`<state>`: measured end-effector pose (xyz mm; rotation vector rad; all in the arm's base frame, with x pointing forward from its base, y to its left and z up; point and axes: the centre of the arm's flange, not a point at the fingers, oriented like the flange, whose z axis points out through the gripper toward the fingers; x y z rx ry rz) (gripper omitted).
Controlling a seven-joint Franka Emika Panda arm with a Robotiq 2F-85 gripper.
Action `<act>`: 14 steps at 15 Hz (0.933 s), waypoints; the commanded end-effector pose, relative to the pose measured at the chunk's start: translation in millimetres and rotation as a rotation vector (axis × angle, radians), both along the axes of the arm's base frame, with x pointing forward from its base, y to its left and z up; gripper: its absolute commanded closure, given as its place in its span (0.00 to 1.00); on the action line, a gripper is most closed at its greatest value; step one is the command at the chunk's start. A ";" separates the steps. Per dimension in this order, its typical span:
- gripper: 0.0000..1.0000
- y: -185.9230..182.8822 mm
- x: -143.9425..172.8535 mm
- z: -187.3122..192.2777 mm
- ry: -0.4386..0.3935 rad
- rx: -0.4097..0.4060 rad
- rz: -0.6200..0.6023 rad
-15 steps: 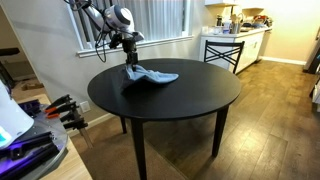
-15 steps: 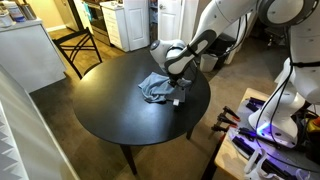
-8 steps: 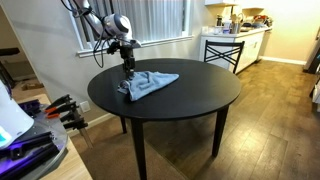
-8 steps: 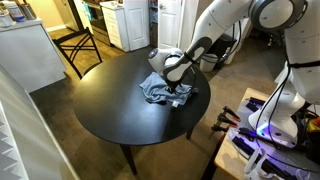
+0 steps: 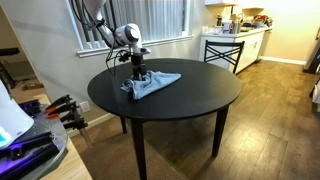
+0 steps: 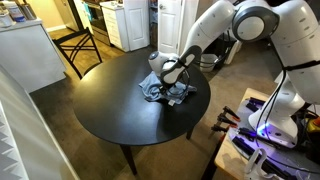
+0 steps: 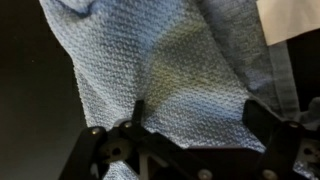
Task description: Wipe the table with the blue cloth
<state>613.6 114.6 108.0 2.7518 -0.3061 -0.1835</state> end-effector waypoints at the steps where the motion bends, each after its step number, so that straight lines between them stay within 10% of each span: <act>1: 0.00 -5.0 13.7 -4.1 -0.061 0.022 0.012; 3: 0.00 -5.8 15.8 -4.6 -0.068 0.031 0.022; 4: 0.25 -5.8 15.6 -5.8 -0.065 0.042 0.042; 14: 0.85 2.6 11.6 -9.2 -0.088 0.161 0.133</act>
